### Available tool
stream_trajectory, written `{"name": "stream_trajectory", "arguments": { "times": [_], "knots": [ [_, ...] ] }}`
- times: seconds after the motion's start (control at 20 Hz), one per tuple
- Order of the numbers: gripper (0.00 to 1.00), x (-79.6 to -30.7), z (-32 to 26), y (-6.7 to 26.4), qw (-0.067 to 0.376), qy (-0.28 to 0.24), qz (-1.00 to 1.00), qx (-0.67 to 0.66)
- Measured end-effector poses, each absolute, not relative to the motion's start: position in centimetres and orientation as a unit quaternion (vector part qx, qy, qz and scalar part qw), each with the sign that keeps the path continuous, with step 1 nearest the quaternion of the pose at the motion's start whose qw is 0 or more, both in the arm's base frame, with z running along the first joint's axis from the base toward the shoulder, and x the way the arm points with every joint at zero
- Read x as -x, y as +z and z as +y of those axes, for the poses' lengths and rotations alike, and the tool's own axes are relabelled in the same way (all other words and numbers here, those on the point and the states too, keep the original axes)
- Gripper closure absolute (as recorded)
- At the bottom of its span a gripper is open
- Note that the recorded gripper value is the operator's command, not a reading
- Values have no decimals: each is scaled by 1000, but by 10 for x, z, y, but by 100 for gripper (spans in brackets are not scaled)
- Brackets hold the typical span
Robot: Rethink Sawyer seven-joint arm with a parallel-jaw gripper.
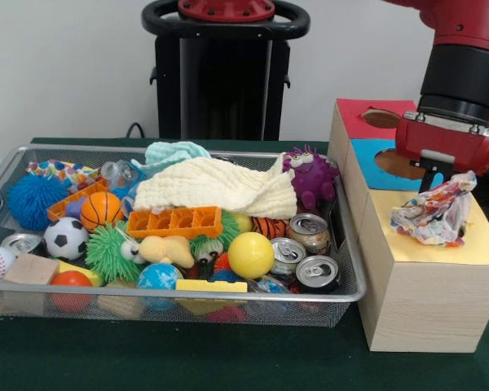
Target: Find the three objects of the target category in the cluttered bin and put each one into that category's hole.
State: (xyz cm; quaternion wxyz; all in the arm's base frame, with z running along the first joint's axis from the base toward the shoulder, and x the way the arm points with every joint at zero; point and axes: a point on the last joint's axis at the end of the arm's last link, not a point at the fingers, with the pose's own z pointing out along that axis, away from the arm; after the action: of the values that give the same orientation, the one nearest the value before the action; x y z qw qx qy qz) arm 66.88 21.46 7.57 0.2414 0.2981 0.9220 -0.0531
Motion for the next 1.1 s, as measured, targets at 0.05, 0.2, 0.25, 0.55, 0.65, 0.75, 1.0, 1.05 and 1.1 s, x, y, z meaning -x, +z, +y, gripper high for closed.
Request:
{"name": "stream_trajectory", "arguments": {
  "times": [0.05,0.2,0.25,0.55,0.65,0.75,1.0,1.05,1.1],
  "knots": [
    [100,-669,215,75,240,-53,922,-299],
    [100,-667,215,74,231,-51,924,-301],
    [100,-667,216,73,228,-50,924,-302],
    [100,-662,220,63,193,-39,930,-311],
    [100,-661,220,59,181,-36,931,-315],
    [100,-660,220,56,174,-34,932,-317],
    [100,-662,218,53,169,-29,931,-322],
    [100,-663,218,52,168,-28,931,-323],
    [100,-663,218,52,167,-27,931,-324]
  ]
}}
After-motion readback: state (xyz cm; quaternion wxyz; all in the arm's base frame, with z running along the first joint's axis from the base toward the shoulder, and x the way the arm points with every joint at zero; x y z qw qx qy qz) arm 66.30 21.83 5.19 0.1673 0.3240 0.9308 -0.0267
